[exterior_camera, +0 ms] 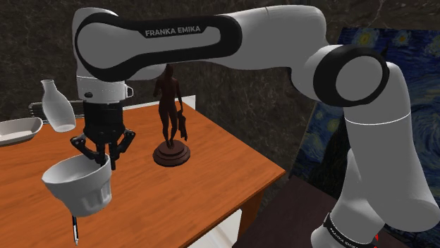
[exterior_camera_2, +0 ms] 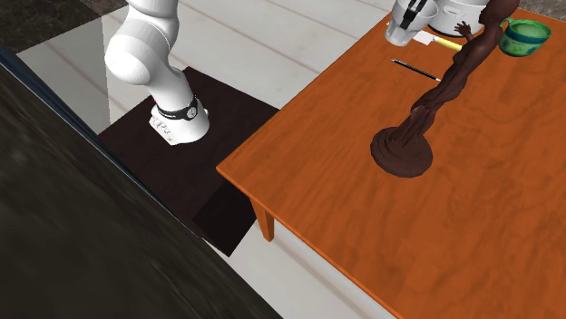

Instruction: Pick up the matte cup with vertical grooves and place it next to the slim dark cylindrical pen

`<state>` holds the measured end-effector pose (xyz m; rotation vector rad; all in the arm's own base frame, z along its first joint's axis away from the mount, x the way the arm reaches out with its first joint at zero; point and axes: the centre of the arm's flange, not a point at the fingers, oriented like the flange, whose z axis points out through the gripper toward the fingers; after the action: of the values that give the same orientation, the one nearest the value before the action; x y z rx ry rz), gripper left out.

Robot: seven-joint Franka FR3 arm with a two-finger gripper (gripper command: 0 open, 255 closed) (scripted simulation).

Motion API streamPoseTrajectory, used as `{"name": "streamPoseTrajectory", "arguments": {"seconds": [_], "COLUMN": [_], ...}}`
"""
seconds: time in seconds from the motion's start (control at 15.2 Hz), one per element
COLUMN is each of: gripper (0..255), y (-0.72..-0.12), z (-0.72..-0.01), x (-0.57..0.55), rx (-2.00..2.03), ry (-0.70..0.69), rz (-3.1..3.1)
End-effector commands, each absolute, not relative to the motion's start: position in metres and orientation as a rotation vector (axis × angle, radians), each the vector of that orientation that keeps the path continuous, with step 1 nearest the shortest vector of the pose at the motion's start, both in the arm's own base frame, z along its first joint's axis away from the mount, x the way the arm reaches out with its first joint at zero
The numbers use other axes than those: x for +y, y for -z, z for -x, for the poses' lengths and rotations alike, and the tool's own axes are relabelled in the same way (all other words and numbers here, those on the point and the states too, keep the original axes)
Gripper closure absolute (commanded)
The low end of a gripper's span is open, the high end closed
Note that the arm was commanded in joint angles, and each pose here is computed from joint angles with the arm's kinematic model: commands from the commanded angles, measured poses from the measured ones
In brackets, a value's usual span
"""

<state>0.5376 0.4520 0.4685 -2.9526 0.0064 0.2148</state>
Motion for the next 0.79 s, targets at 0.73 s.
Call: {"name": "streamPoseTrajectory", "arguments": {"seconds": [0.73], "gripper": [255], "y": [-0.4], "z": [-0.538], "x": [0.452], "rx": [0.006], "ry": [-0.213], "rz": [2.952]}}
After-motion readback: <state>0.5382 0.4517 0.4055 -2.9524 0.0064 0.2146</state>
